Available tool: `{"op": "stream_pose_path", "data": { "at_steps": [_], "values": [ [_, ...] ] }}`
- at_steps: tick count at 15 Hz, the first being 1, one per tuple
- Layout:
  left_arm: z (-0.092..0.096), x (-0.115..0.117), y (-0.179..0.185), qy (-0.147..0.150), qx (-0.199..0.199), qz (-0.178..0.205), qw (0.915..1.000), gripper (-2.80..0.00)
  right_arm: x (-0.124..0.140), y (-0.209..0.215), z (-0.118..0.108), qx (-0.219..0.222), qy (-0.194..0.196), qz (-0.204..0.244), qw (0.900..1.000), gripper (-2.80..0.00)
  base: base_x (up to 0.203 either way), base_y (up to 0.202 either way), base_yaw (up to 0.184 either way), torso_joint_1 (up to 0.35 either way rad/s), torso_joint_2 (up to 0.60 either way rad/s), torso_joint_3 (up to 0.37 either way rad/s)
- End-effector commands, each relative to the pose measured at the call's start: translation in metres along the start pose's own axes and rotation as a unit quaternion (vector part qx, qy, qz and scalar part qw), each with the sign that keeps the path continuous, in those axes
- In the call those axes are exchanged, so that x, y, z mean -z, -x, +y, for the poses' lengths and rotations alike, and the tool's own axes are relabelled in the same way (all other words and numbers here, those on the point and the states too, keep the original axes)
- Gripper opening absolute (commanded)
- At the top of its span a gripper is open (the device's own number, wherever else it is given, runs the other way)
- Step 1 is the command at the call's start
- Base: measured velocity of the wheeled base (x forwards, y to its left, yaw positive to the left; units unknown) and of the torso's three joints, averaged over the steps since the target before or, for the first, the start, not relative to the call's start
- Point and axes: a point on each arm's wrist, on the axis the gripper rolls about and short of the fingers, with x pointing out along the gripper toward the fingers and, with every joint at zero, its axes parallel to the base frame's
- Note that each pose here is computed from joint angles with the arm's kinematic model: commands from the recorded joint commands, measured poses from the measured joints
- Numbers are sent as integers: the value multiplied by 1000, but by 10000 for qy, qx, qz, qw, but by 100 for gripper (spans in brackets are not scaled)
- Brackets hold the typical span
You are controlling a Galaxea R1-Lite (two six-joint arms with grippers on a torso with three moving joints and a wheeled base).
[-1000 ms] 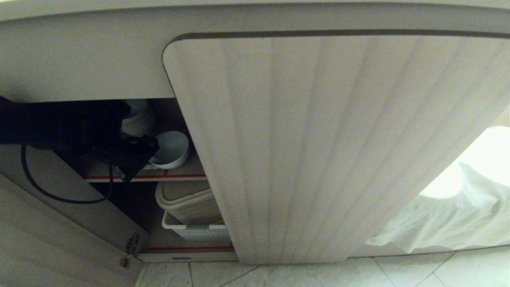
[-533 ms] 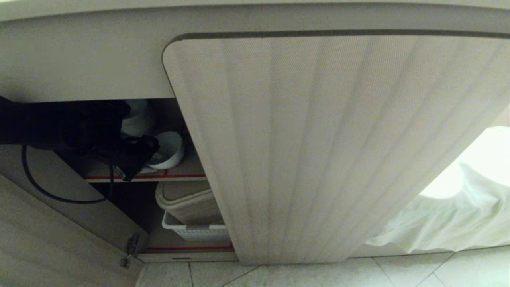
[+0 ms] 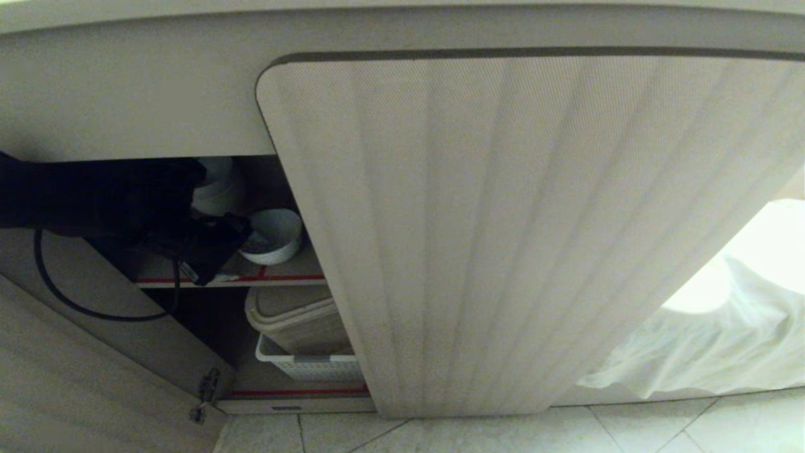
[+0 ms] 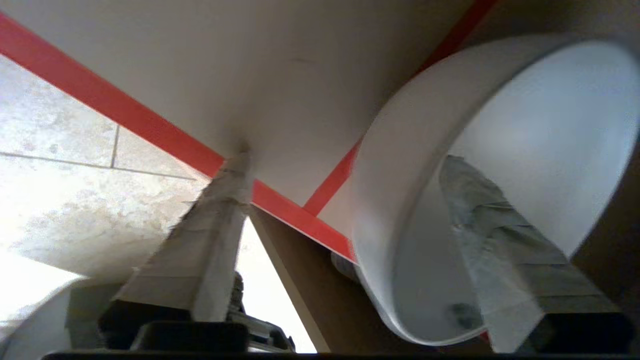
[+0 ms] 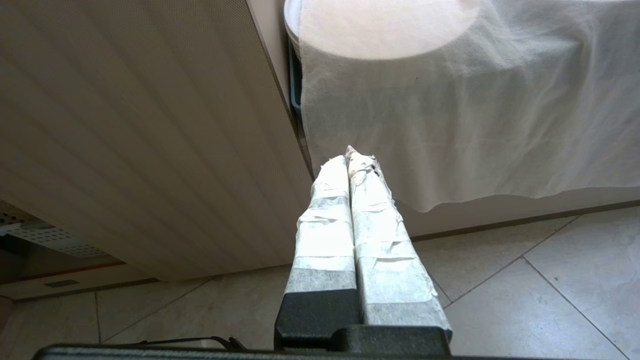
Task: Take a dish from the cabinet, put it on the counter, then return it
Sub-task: Put it back into the cabinet
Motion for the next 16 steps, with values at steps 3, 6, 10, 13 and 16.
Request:
{"op": "stream_pose_path", "data": {
  "at_steps": [3,6,10,13,16],
  "values": [
    [1,0,-1,69,-61,-22,10000,0,0,0,0,1,-4,6,10000,-280,0,0,0,0,0,0],
    [-1,-3,-3,146,-27,-200,9997,0,0,0,0,1,-4,6,10000,-280,0,0,0,0,0,0],
    [-4,-4,-2,304,92,-291,9991,0,0,0,0,1,-4,6,10000,-280,0,0,0,0,0,0],
    [-4,-4,2,302,104,-325,9990,0,0,0,0,-1,-4,6,10000,-280,0,0,0,0,0,0],
    [-5,0,9,276,101,-359,9989,0,0,0,0,1,-4,6,10000,-280,0,0,0,0,0,0]
  ]
}}
